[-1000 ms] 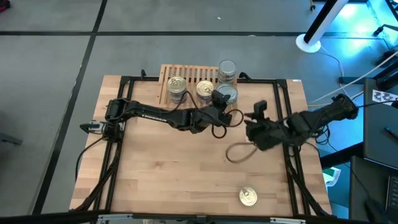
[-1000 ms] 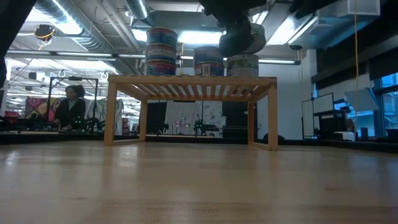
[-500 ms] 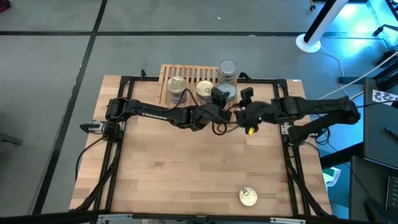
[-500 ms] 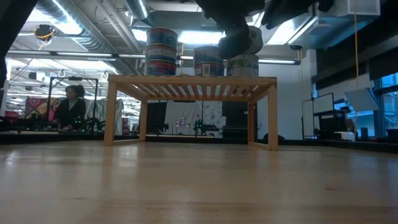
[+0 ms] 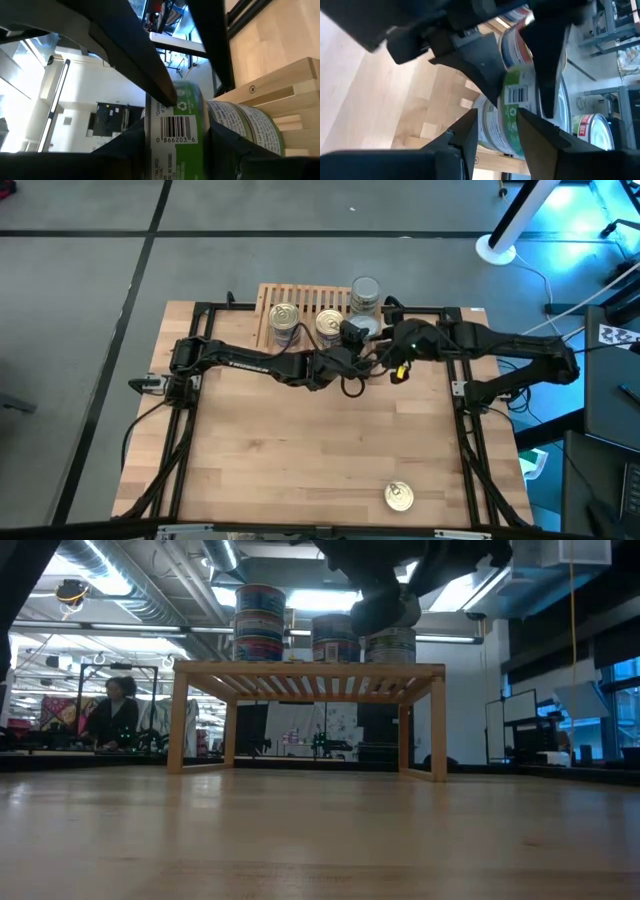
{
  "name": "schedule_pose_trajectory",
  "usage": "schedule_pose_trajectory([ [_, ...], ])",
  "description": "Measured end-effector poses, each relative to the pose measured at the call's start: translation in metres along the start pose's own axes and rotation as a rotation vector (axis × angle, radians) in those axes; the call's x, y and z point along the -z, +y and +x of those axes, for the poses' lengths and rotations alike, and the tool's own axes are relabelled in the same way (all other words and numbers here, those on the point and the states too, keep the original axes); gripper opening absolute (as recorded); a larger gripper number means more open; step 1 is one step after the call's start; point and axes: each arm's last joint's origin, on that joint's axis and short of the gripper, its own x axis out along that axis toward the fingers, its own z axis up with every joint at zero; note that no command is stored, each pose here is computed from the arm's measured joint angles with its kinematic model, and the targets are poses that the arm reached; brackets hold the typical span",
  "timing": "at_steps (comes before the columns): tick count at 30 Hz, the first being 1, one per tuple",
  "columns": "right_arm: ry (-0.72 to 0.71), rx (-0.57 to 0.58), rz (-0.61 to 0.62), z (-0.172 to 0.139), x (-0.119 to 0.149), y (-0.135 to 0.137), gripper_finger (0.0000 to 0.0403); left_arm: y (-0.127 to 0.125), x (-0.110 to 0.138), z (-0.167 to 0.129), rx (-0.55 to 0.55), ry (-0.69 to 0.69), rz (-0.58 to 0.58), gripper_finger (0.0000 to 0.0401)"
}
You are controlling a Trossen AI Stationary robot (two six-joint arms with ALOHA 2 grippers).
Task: Stack canned seafood by type on shelf
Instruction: Stack the green tuna can on top of the green tuna can on the shelf
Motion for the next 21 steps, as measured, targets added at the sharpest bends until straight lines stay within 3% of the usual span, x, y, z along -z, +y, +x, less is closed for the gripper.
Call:
schedule_pose_trajectory([
  [21, -0.004, -0.02, 0.03, 0.0029, 0.0051, -0.0068, 0.0136, -0.0003, -0.0001, -0.0001, 0.001, 0.0, 0.002, 0.0153],
])
